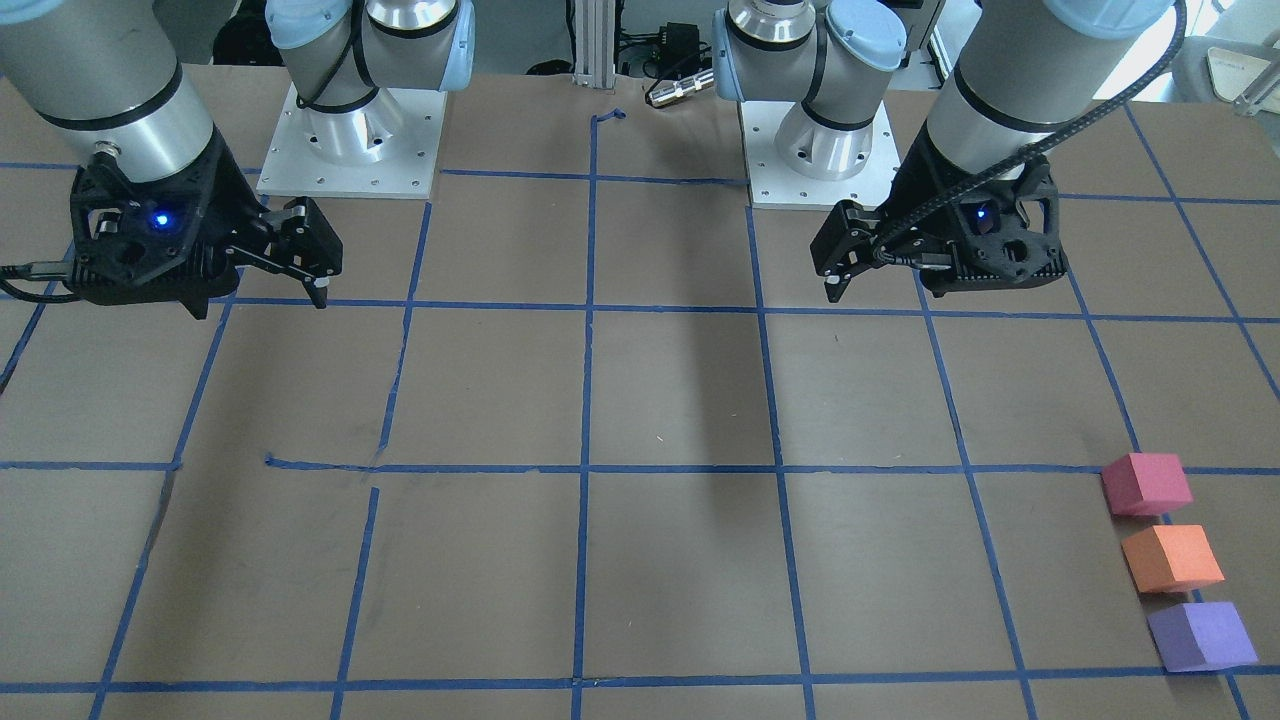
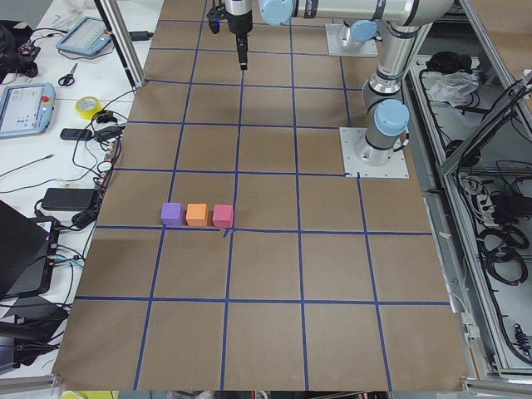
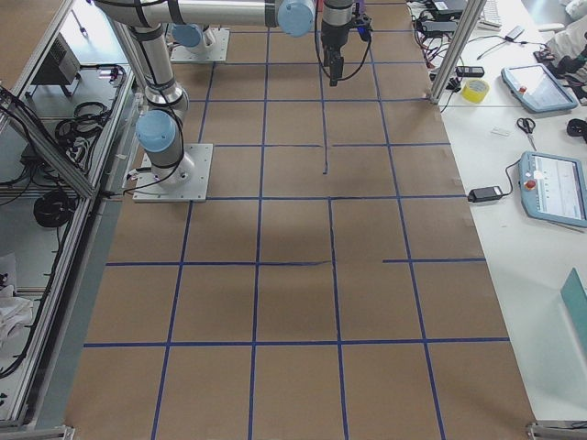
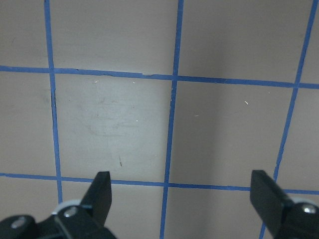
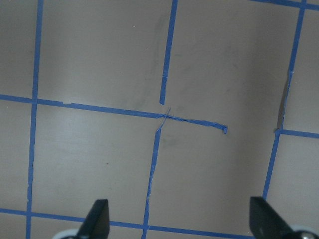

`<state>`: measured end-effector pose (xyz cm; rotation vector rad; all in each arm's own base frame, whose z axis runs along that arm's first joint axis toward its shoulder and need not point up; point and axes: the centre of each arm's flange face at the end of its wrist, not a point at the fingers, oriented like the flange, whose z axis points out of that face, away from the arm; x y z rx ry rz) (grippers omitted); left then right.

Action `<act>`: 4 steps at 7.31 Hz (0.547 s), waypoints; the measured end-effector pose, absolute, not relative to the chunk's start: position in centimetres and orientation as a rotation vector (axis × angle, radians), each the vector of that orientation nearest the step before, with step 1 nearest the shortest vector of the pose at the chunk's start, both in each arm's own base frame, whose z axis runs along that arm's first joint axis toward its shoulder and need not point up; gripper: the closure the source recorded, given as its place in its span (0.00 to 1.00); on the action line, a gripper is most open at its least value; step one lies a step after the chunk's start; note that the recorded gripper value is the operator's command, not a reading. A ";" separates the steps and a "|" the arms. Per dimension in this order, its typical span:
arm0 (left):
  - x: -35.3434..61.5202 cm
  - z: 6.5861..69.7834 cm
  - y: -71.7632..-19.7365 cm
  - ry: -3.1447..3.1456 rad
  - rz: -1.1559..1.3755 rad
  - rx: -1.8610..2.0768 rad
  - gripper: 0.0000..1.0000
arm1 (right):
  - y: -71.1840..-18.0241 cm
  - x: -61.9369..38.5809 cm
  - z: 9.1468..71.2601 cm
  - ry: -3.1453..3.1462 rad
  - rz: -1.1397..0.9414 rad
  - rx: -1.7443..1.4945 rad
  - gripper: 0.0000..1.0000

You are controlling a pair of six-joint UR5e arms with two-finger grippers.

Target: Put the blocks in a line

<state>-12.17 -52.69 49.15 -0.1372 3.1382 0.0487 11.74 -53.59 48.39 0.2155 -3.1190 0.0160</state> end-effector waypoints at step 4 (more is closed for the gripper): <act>-11.9 49.3 -52.7 3.137 0.041 -0.140 0.00 | -54.0 11.7 48.6 -3.117 0.068 0.206 0.00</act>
